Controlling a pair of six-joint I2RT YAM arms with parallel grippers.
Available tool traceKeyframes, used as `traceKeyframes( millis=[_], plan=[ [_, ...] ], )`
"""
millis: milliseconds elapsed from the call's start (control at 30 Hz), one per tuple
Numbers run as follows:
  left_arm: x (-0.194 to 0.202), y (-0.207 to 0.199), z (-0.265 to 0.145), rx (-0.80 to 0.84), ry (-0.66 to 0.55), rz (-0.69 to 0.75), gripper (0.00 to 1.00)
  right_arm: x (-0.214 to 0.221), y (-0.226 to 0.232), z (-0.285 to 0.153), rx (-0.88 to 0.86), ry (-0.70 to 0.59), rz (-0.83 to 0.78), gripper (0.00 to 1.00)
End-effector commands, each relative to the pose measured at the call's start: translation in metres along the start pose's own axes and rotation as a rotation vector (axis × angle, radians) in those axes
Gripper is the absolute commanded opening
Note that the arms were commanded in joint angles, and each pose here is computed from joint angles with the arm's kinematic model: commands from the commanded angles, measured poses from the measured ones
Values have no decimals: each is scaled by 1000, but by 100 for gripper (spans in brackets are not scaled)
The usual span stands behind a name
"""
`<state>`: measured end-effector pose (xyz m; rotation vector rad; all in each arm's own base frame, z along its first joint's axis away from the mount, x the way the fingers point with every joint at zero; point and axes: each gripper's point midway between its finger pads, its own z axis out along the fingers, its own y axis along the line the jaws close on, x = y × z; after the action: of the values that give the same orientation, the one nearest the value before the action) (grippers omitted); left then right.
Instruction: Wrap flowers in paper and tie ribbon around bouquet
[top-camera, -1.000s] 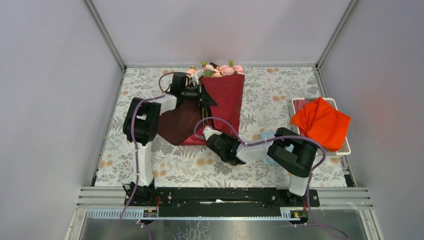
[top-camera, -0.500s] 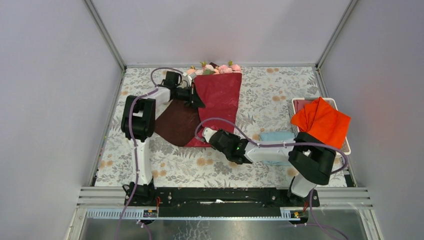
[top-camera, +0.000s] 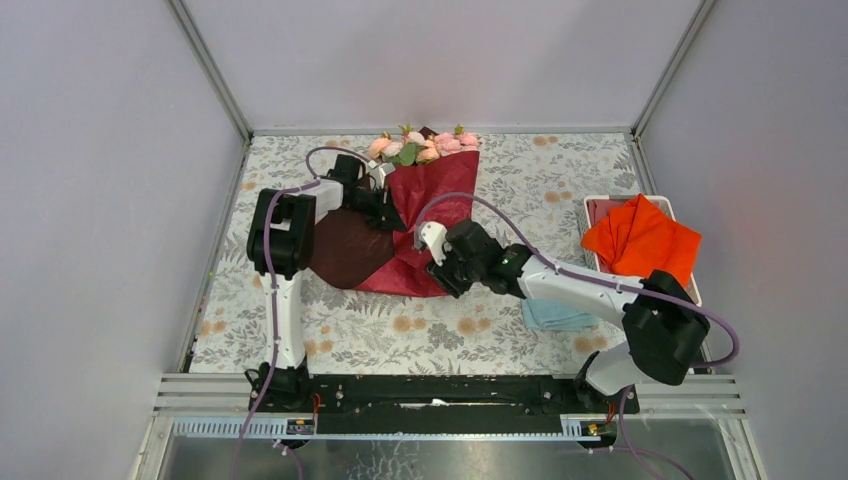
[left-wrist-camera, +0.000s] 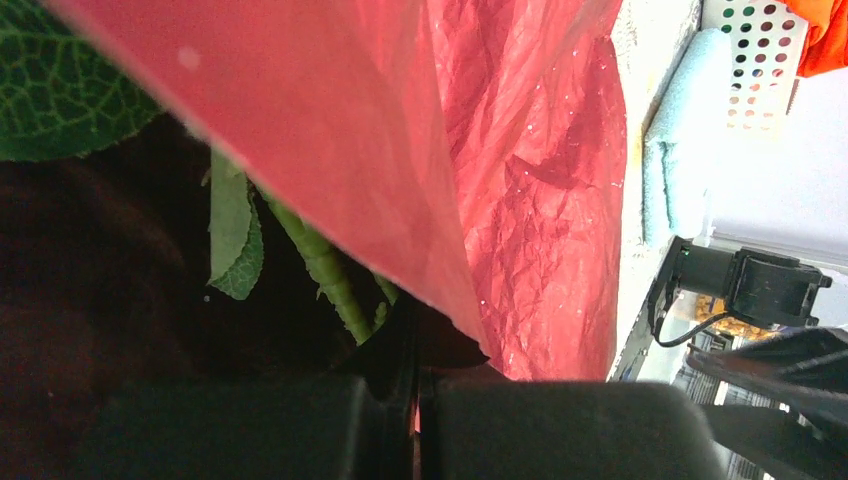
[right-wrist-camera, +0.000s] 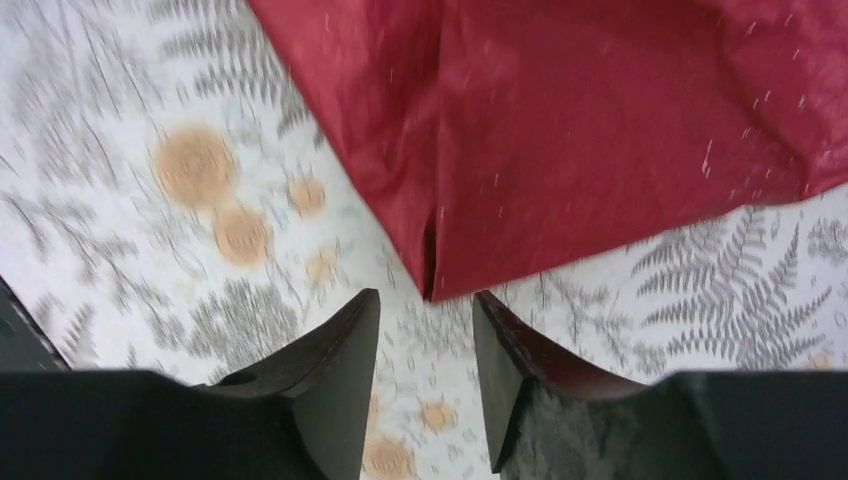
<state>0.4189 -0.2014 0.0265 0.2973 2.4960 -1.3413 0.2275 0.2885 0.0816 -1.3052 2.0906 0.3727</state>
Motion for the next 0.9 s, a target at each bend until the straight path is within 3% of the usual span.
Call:
traceKeyframes(
  millis=[0, 133, 300, 600, 700, 867],
  plan=[
    [8, 10, -5, -41, 10, 19, 0, -63, -2, 15, -87, -181, 177, 41],
    [8, 10, -7, -36, 4, 13, 0, -55, -31, 53, -64, -161, 400, 14],
    [4, 11, -10, -36, -7, 14, 0, 7, -21, 82, -68, 7, 496, 0],
    [1, 18, -13, -49, -15, 32, 0, 105, 15, 45, -56, 174, 644, 0],
    [1, 17, -12, -43, -14, 41, 0, 99, 9, 30, -53, 166, 639, 0],
    [4, 17, -12, -38, -9, 42, 0, 34, -38, 15, -90, 1, 633, 1]
  ],
)
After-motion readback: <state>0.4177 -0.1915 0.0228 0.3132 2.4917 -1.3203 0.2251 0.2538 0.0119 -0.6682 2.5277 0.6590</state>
